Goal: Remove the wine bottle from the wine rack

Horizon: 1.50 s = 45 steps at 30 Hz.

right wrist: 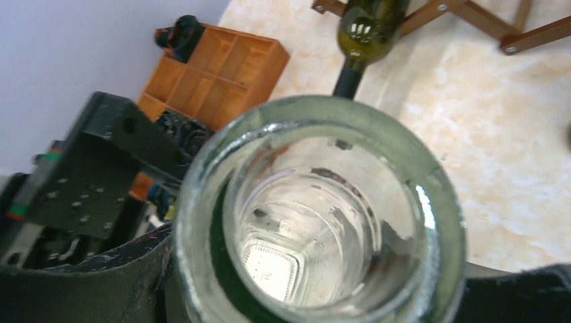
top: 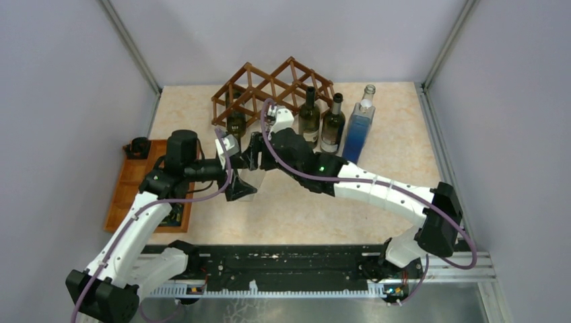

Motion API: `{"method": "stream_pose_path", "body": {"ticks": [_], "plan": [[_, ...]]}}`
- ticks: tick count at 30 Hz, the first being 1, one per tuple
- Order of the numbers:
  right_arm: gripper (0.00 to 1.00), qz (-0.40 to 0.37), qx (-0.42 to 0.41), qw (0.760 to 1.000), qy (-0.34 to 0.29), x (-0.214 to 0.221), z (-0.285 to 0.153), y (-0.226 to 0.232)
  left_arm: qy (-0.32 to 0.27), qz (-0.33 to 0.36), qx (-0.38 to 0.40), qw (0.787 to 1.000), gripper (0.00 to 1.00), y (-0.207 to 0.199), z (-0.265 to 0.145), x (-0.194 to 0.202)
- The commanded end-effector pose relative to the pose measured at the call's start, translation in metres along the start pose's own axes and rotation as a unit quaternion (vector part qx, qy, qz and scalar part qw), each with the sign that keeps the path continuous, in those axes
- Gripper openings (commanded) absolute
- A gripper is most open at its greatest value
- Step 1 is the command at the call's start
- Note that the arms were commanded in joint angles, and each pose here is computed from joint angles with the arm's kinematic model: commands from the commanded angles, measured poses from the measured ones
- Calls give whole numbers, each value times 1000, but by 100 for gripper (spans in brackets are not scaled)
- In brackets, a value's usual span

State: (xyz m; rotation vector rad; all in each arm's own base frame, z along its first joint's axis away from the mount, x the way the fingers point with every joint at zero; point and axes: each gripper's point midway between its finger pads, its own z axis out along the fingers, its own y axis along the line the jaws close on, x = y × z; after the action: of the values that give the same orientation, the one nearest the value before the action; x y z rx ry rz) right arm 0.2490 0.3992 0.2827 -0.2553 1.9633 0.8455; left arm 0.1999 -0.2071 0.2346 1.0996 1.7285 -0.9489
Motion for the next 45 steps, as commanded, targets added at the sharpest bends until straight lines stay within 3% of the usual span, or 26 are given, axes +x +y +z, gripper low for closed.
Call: {"method": "stream_pose_path", "body": {"ticks": [1, 10, 16, 28, 45], "plan": [[0, -19, 20, 995, -94, -66, -22, -11, 12, 23, -11, 1000, 99, 0, -8, -5], [0, -95, 157, 977, -112, -75, -22, -104, 36, 37, -43, 998, 99, 12, -12, 8], [0, -120, 205, 965, -111, -79, -12, -139, 37, 44, -42, 997, 99, 13, -12, 8], [0, -143, 228, 958, -99, -73, 33, -159, 55, 72, -51, 995, 99, 14, -18, 15], [0, -163, 238, 948, -135, -90, 97, -164, 61, 90, -55, 993, 99, 12, -23, 17]]}}
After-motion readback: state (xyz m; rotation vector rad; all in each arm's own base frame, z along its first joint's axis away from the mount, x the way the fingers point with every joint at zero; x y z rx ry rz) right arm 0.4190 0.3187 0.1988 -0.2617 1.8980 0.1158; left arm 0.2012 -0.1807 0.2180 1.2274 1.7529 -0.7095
